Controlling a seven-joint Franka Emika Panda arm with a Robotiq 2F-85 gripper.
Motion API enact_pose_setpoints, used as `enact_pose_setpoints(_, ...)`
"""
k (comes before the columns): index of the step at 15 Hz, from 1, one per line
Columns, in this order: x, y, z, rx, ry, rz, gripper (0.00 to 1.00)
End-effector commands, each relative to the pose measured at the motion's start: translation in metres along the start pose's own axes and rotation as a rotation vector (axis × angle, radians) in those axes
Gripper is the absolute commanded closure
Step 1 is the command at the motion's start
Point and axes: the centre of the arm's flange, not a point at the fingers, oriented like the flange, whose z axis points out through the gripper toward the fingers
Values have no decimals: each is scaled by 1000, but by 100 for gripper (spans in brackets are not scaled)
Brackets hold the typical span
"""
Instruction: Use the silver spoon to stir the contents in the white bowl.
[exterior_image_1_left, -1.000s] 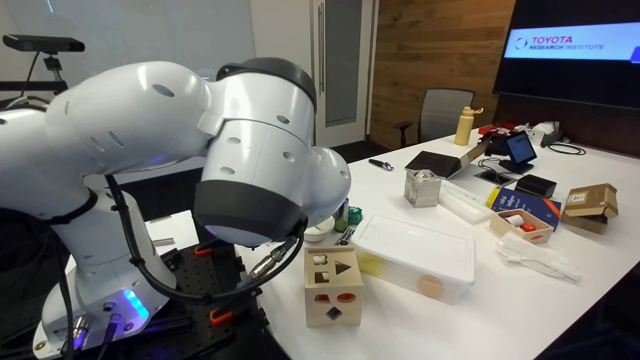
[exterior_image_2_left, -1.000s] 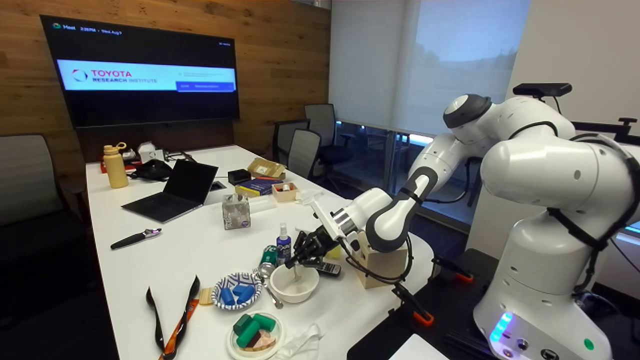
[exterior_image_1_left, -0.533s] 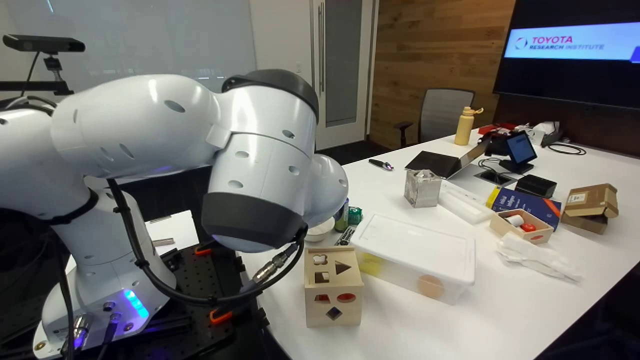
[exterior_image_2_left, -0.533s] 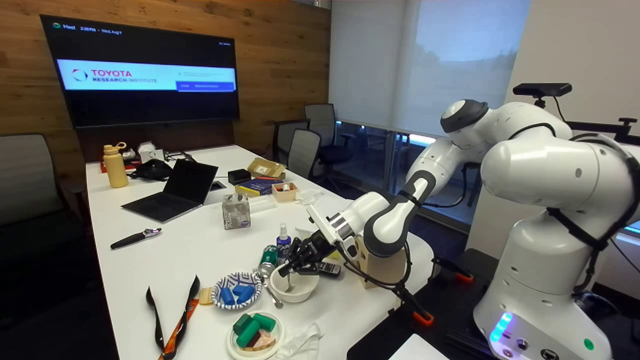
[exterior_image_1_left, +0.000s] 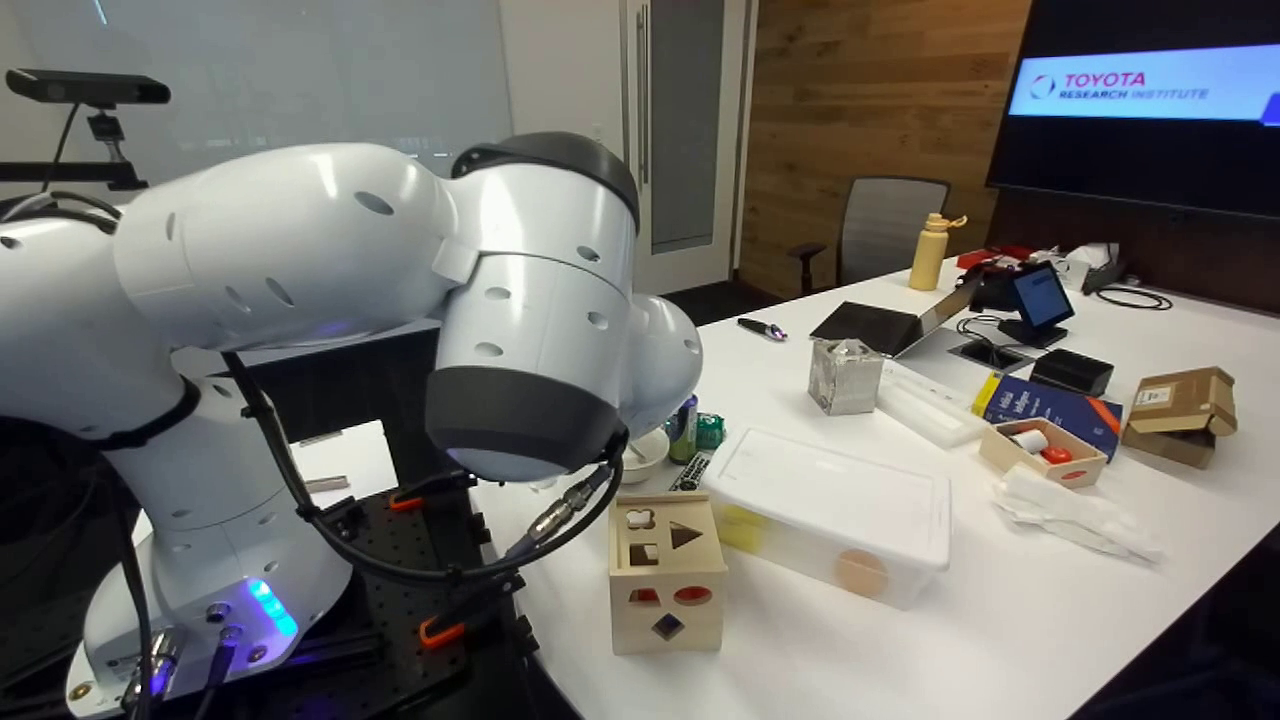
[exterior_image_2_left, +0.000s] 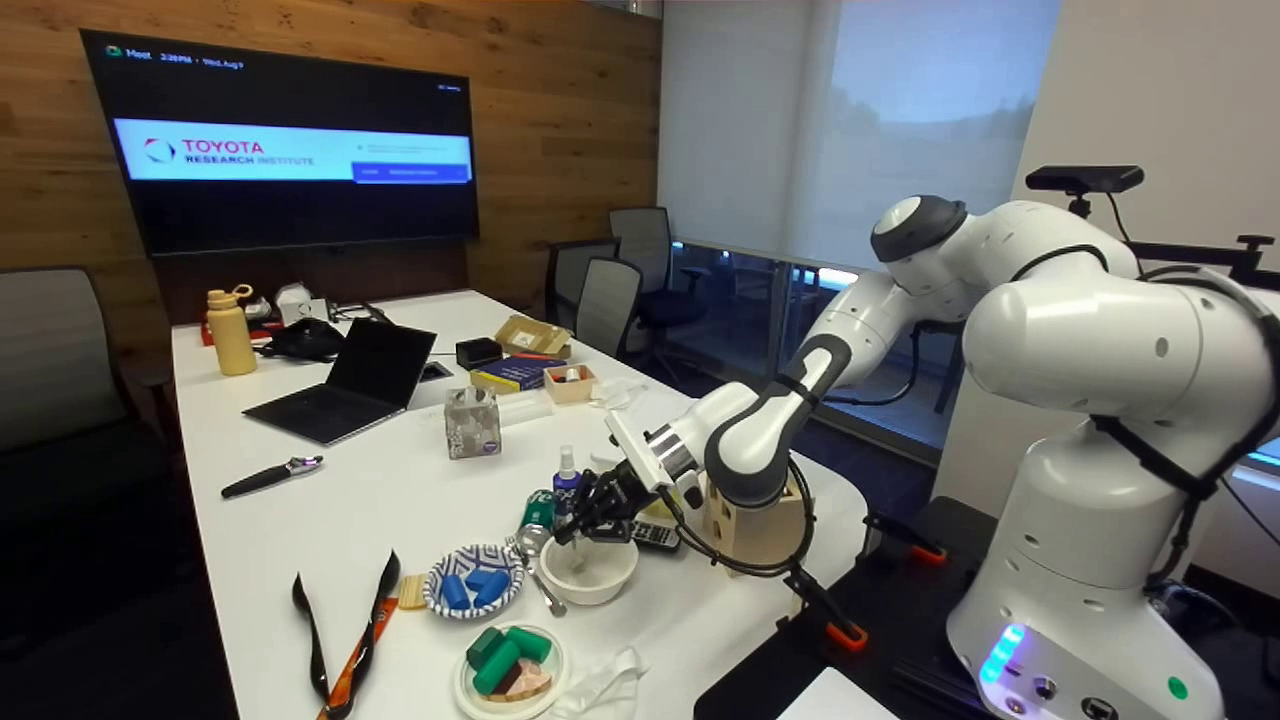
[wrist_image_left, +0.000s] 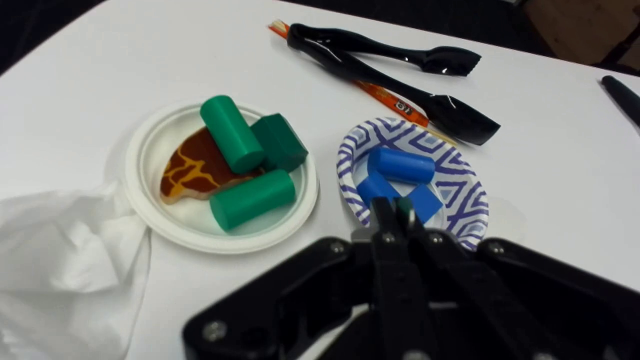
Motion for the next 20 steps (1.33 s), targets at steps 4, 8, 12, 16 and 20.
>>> enact_pose_setpoints(4,-17,-20,-11,-4,174,-47,99)
enact_pose_setpoints(8,-32,-20,-14,-63,179,23,99)
enact_pose_setpoints(12,-49,-6,-5,-122,115,80,99)
enact_pose_setpoints(16,-50,-3,0,-92,132,13,99)
enact_pose_setpoints(20,-47,-8,-6,-46,161,-76,99)
